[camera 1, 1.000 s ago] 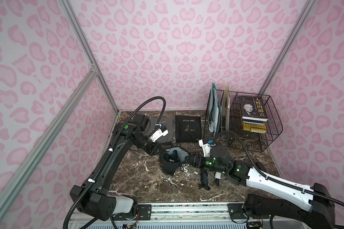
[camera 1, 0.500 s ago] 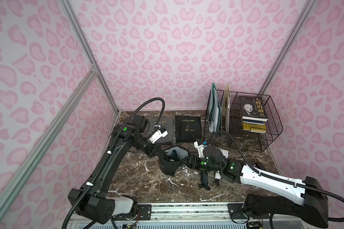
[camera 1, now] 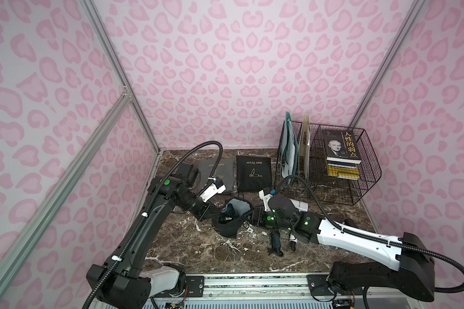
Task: Pack away hair dryers
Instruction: Adjust the drawstring bag at the center of the board.
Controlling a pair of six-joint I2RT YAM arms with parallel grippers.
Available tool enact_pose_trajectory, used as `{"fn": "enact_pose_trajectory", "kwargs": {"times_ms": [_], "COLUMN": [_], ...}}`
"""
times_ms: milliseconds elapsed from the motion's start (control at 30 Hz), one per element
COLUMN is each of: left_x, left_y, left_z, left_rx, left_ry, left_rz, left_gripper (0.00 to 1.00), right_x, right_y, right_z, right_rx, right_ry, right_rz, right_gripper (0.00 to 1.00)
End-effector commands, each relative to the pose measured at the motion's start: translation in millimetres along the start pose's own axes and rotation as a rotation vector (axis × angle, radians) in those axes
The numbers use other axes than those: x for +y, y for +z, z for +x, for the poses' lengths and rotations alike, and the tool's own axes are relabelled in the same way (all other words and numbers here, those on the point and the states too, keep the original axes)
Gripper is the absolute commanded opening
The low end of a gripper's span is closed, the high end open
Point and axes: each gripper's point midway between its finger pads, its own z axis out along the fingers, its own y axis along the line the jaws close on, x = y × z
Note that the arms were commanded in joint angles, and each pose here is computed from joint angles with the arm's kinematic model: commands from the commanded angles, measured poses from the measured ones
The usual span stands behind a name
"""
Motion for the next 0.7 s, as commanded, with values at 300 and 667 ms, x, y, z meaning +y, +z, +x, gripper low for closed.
{"fn": "enact_pose_trajectory", "kwargs": {"times_ms": [300, 667], "left_x": [-2, 16], "left_y": [1, 2], "left_z": [9, 15], "left_rx": [-0.017, 0.004], "left_ry": [0.027, -0.009], "left_rz": [-0.014, -0.115], "left_gripper": [0.02, 0.02], "right_x": [12, 1], "right_y": [12, 27], "right_z": [-4, -2], "right_rx": [0.020, 0.049], "right_ry": [-0.044, -0.092], "right_rz": [-0.009, 0.081], "right_gripper": [0.49, 0.30]}}
